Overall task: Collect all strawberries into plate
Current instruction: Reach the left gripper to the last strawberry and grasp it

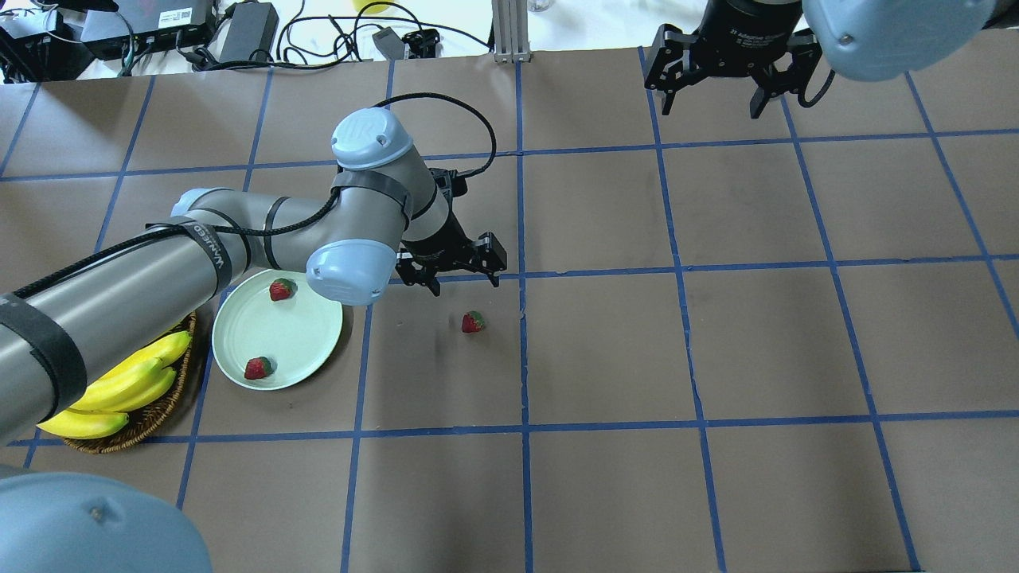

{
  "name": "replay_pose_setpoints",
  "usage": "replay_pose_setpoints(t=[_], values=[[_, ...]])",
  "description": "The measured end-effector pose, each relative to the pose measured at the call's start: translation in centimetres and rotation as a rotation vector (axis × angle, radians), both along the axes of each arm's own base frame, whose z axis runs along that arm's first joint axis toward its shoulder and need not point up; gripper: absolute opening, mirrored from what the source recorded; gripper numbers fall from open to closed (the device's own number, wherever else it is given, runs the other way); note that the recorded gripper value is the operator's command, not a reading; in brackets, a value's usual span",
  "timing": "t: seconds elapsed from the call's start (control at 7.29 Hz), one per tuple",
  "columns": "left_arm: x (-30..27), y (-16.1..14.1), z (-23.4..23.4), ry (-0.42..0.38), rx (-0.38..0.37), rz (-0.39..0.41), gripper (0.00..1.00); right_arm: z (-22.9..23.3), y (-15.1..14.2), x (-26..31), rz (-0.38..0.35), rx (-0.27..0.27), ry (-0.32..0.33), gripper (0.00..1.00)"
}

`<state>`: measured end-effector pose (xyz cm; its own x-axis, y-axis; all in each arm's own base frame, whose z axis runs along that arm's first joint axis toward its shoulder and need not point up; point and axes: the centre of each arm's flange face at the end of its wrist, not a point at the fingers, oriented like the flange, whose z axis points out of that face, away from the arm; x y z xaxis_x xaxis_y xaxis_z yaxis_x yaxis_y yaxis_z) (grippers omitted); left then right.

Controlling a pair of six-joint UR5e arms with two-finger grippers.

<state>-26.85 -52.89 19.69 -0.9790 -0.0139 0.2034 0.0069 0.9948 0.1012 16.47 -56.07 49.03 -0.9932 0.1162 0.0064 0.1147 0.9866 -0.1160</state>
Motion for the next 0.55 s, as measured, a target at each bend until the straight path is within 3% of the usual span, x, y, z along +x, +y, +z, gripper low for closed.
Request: replay_pose_setpoints(t=[0.27,0.41,0.55], values=[[-1.1,1.4,-1.8,-0.020,0.025,-0.033,1.00,-0.1,0.0,-0.1,-0.001,0.002,0.001,1.00],[-1.1,1.8,-2.4,-0.032,0.035,-0.037,0.90,-0.1,0.0,-0.1,-0.001,0.002,0.001,1.00],[-1.1,2.0,-2.6,-0.037,0.039,-0.038,0.60,-0.1,0.0,-0.1,-0.001,0.002,0.001,1.00]])
